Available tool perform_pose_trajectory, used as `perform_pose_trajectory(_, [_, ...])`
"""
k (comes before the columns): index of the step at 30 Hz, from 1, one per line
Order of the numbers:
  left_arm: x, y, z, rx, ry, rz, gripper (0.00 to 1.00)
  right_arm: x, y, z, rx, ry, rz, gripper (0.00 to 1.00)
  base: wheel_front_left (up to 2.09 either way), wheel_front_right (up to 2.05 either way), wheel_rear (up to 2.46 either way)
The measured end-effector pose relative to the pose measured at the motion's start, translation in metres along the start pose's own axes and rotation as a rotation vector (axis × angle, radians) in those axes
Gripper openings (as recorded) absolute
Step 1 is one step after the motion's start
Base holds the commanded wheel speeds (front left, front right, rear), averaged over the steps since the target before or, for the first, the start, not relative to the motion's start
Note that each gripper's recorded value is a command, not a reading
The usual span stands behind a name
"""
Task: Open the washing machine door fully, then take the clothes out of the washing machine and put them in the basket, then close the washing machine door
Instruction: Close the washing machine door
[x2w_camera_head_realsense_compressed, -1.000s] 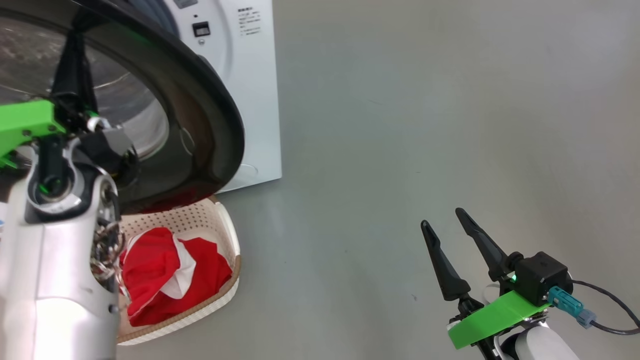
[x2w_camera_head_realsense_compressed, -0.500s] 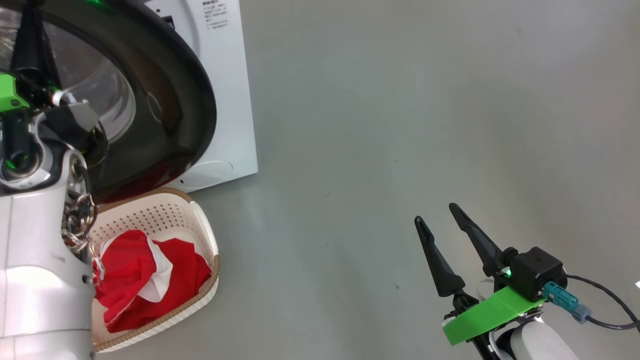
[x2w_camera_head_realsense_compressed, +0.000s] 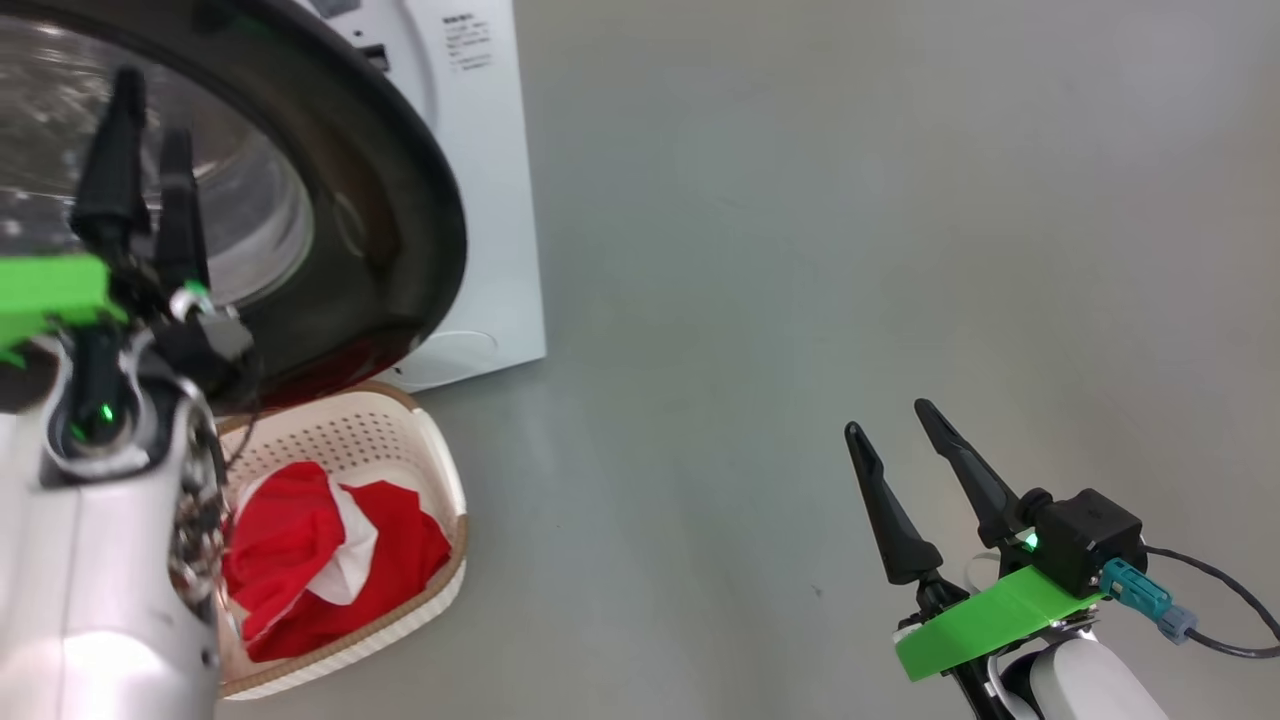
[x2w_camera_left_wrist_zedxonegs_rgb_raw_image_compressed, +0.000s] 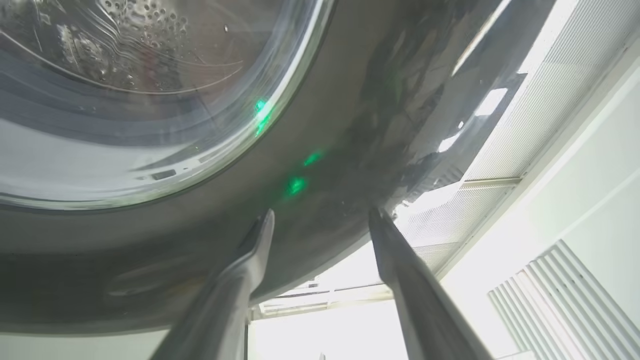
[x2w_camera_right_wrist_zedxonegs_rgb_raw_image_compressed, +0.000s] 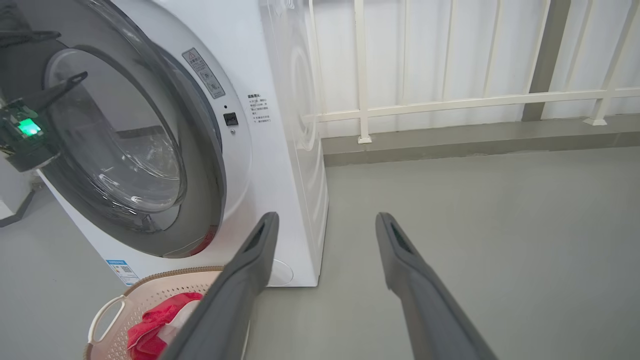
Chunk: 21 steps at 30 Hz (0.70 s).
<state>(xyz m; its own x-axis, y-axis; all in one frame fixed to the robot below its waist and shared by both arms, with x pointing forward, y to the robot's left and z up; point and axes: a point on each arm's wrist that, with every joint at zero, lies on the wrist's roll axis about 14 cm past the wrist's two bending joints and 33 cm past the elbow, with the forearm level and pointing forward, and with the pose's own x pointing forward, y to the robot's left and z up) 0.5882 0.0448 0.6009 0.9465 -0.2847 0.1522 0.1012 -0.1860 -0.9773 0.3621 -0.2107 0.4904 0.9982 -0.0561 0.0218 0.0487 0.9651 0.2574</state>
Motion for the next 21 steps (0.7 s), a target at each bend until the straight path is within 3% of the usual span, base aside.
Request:
perform_pose_trajectory(4, [-0.025,-0.005,0.002,0.086,0.011,-0.031,1.0,0.003,0.009,0.003,0.008,-0.014,0.028,1.0,0.0,0.0,0.0])
perform_pose_trajectory(9, [-0.063,-0.007,-0.007,0.347,0.062,-0.059,1.0,0.005,0.021,0.008,0.016,-0.031,0.064,1.0,0.0,0.0,0.0])
perform_pose_trajectory(15, [-0.111,-0.013,0.001,0.508,-0.006,-0.094,1.0,0.001,0.03,0.012,0.022,-0.047,0.091,1.0,0.0,0.0,0.0])
perform_pose_trajectory(21, [-0.162,-0.011,0.023,0.85,-0.098,-0.094,1.0,-0.005,0.034,0.019,0.028,-0.072,0.102,1.0,0.0,0.0,0.0])
